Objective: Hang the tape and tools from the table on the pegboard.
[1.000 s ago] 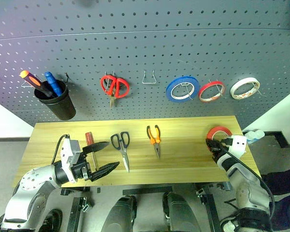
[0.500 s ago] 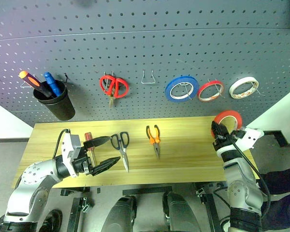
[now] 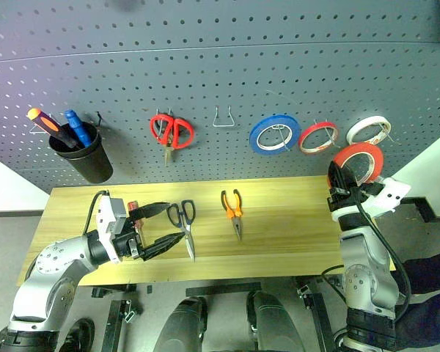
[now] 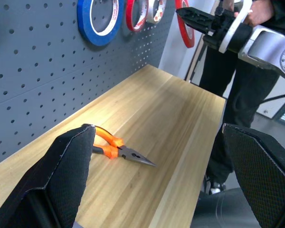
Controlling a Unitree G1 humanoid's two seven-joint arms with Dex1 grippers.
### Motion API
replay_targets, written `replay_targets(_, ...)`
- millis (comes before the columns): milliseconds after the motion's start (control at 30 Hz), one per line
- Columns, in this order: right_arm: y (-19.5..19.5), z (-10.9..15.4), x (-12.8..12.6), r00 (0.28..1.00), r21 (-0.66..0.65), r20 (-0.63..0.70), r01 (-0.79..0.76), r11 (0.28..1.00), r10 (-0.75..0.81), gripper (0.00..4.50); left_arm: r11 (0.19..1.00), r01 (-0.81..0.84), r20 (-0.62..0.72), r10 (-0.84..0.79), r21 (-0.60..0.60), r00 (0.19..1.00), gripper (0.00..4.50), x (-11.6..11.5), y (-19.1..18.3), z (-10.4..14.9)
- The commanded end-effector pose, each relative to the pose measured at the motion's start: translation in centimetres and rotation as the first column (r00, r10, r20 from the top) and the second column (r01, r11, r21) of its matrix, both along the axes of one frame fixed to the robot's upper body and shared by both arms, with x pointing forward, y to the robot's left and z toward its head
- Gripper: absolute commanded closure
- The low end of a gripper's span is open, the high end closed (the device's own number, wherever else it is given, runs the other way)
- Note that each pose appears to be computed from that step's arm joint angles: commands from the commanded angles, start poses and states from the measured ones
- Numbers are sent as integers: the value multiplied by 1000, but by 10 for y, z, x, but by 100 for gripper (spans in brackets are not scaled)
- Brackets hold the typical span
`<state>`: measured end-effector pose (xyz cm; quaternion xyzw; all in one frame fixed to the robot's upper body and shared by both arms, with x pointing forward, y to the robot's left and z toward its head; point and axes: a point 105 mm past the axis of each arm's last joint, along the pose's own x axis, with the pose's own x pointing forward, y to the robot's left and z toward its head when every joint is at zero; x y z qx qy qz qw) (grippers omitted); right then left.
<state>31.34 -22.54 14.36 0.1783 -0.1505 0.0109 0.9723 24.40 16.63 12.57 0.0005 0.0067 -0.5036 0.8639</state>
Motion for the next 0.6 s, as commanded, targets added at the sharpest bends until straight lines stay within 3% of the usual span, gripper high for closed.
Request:
replay_targets(33,5,30,-7,992,-16,129,-11,1000,13,379,1000,23,26,-23,-11,999,0,-3,-4,8)
replay_targets(600,41,40,-5,976,-86,151,-145,986,156,379,1000,21,36,-21,-11,999,0,-1,-9,16)
